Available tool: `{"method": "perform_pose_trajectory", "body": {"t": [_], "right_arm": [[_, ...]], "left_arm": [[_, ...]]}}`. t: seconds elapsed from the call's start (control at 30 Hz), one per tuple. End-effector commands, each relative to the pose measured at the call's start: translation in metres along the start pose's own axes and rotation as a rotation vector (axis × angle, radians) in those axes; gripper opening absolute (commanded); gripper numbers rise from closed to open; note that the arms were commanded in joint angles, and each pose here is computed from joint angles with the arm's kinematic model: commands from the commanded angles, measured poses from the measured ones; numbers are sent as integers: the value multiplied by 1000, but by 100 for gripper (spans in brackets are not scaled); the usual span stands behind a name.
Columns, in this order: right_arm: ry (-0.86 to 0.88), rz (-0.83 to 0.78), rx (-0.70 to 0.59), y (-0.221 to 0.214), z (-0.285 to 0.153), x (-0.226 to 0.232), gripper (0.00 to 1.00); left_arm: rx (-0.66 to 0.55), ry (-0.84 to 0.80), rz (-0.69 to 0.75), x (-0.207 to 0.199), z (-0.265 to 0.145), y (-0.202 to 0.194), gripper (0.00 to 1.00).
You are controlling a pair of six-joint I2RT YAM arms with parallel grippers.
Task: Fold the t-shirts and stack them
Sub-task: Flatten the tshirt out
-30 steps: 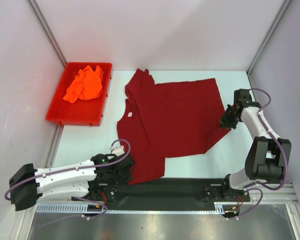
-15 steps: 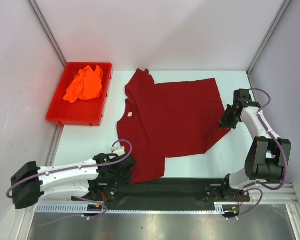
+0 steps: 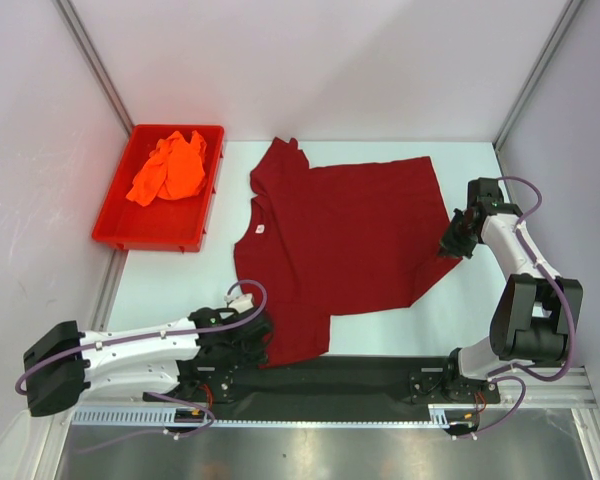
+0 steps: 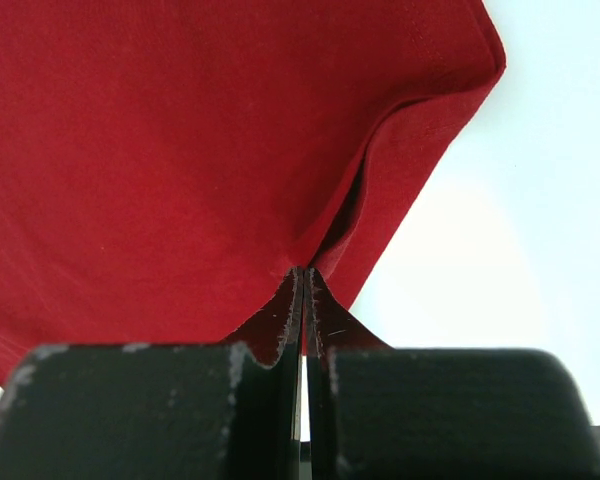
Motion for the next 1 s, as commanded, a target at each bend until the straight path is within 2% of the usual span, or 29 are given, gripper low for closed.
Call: {"method": "perform_pose_trajectory", "body": {"t": [0.0,0.1,0.3,0.4,0.43,0.5,0.53,0.63,0.73,0.77,0.83,0.87,0.9,0.97], "right_arm": [[3,-23,-38,3,-11,1,0],[-5,-23,-47,4,-13,0,0],[-2,-24,-51,3,-13,0,0],[-2,-22,-47,2,-12,0,0],[-2,-20,-47,2,-12,0,0],[1,-20,-48,2,-13,1,0],[1,-22,-51,2,-14,1,0],[-6,-39,-60,5,-18,4,0],[-55,-95,-62,11,-33,13,0],[-89,-105,-80,16,-37,12,0],[-102,-109,-100,25,-50,15,0],[-105,-114,-103,27,-53,17,0],[-113,-115,-109,30,-56,17,0],[-101,-115,-126,37,-68,21,0]], "left_arm": [[20,-8,8,2,3,-4,34],[22,13,15,4,3,-4,31],[30,36,12,9,5,-6,34],[36,41,14,10,7,-7,33],[33,38,19,9,7,-6,24],[21,44,28,9,5,-4,17],[14,49,34,8,4,-3,10],[-33,47,52,2,-6,5,0],[-131,9,87,-11,-31,20,0],[-171,-39,93,-27,-49,28,0],[-298,-11,141,-28,-74,48,0],[-359,-73,138,-46,-102,59,0],[-456,-22,174,-40,-116,73,0],[-556,-55,175,-54,-154,94,0]]}}
Point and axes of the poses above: each gripper's point midway between its finger pads, its own z axis out along the fingers, its own x axis along the line the jaws close on, y = z × x, the point moved 6 cm from there along -z, back along the fingers, and after that the axes turned 9 degrees about -z, right-handed, at the moved point
